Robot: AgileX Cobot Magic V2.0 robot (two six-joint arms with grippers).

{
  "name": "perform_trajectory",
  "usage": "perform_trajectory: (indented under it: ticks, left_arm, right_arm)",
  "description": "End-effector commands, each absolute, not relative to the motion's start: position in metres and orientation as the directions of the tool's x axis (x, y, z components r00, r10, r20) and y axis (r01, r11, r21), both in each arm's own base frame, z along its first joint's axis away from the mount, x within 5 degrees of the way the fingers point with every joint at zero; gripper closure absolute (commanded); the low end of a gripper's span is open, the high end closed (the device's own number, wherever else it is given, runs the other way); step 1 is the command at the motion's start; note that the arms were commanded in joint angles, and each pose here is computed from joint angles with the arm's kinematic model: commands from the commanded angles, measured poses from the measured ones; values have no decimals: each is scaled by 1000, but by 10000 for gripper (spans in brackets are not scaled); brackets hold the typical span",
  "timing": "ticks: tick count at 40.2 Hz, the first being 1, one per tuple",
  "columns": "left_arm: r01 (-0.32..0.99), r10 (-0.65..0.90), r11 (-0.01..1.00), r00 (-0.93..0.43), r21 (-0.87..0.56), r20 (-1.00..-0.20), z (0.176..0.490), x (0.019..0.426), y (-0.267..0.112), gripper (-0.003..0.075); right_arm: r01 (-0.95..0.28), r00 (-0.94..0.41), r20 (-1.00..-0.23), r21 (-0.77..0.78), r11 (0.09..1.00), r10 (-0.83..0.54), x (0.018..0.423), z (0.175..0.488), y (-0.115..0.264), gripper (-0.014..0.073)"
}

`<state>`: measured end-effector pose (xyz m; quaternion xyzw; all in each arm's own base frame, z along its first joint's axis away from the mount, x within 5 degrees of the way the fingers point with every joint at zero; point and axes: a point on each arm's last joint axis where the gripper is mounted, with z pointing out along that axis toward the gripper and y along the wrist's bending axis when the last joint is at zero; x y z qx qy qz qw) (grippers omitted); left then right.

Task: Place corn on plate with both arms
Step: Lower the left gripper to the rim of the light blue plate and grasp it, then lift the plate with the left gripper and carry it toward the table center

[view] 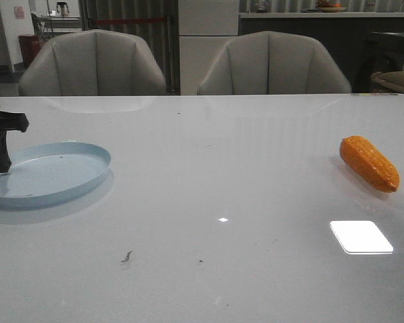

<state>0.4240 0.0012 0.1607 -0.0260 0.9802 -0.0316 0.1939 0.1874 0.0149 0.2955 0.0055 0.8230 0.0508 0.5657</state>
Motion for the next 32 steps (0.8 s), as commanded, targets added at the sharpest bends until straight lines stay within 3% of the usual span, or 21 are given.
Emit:
perform_trajectory:
  ticks: [1, 6, 19, 26, 32]
  left_arm:
    - [-34, -70, 996, -875, -83, -480, 194, 429, -1, 534]
    - [-34, -70, 996, -872, -83, -485, 194, 429, -1, 631]
    - [-33, -71, 996, -855, -83, -513, 199, 433, -1, 626]
    - [-38, -100, 992, -831, -122, -548, 224, 442, -3, 626]
    - [-56, -187, 967, -818, -248, -544, 251, 449, -12, 626]
  right_arm:
    - [-59, -247, -967, 83, 995, 66, 191, 316, 15, 138]
    - [-59, -250, -966, 83, 995, 66, 190, 316, 15, 138]
    - [-59, -252, -966, 83, 995, 65, 190, 315, 15, 138]
    - [-59, -253, -965, 83, 995, 65, 190, 315, 15, 138]
    - [-58, -254, -965, 83, 995, 65, 190, 315, 15, 138]
